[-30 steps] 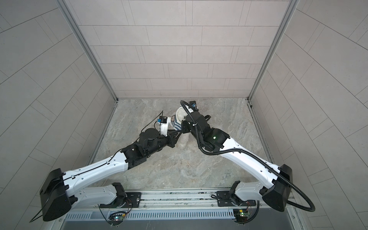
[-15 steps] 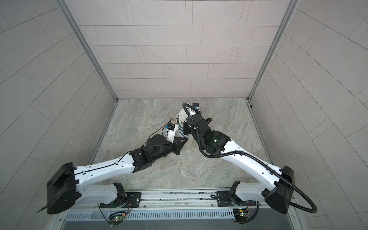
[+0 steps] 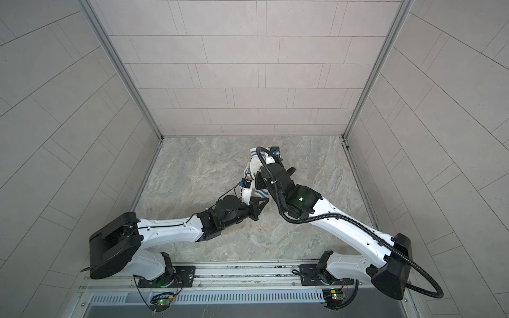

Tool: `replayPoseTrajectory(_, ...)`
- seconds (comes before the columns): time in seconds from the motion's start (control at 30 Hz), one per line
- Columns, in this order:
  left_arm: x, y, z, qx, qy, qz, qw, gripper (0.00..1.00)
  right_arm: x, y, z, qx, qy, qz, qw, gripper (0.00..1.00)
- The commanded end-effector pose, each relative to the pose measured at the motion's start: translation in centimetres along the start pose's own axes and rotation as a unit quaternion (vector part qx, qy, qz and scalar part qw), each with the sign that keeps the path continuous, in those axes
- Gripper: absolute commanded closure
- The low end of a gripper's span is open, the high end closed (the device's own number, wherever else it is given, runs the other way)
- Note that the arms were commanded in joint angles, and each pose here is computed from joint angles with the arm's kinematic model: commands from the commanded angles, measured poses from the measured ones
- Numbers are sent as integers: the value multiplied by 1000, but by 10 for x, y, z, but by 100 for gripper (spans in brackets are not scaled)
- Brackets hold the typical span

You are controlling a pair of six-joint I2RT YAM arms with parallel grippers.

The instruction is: Dress the teddy bear

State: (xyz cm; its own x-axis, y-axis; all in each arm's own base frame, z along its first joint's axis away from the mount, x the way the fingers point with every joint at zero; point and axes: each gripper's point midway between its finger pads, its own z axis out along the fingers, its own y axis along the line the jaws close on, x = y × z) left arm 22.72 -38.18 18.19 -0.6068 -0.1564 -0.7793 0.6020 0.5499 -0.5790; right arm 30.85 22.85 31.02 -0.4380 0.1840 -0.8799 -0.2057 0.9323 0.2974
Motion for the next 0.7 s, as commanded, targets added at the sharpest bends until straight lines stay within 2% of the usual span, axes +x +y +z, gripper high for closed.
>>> replayPoseTrajectory(0.0,16,-9,-9,33,16,-6,999,100,-46,32,-19,-82,-63,26,994,100)
replayPoseTrajectory(0.03,10,-13,-14,42,7,-2,999,100,-44,42,-19,-110,-57,2,992,100)
replayPoseTrajectory(0.17,-7,-22,-43,43,-6,30,999,80,-25,61,-24,-191,-16,-91,977,100)
replayPoseTrajectory(0.23,-11,-21,-58,34,-3,50,998,69,-18,64,-34,-231,-17,-137,963,100)
replayPoseTrajectory(0.3,-12,-22,-73,32,4,69,997,55,-16,61,-43,-245,-31,-179,952,100)
replayPoseTrajectory(0.4,-13,-32,-97,54,15,90,994,25,-18,53,-53,-263,-50,-229,936,100)
replayPoseTrajectory(0.47,-11,-40,-112,75,28,96,992,15,-16,56,-61,-301,-61,-272,912,100)
replayPoseTrajectory(0.53,-11,-47,-126,90,35,99,990,12,-11,65,-70,-340,-71,-326,879,100)
replayPoseTrajectory(0.6,-14,-50,-140,92,42,102,990,11,-11,69,-72,-355,-74,-361,859,100)
replayPoseTrajectory(0.63,-17,-50,-146,84,48,105,990,15,-10,71,-73,-367,-71,-376,848,100)
replayPoseTrajectory(0.67,-19,-52,-151,86,56,106,989,26,-10,72,-74,-381,-67,-390,836,100)
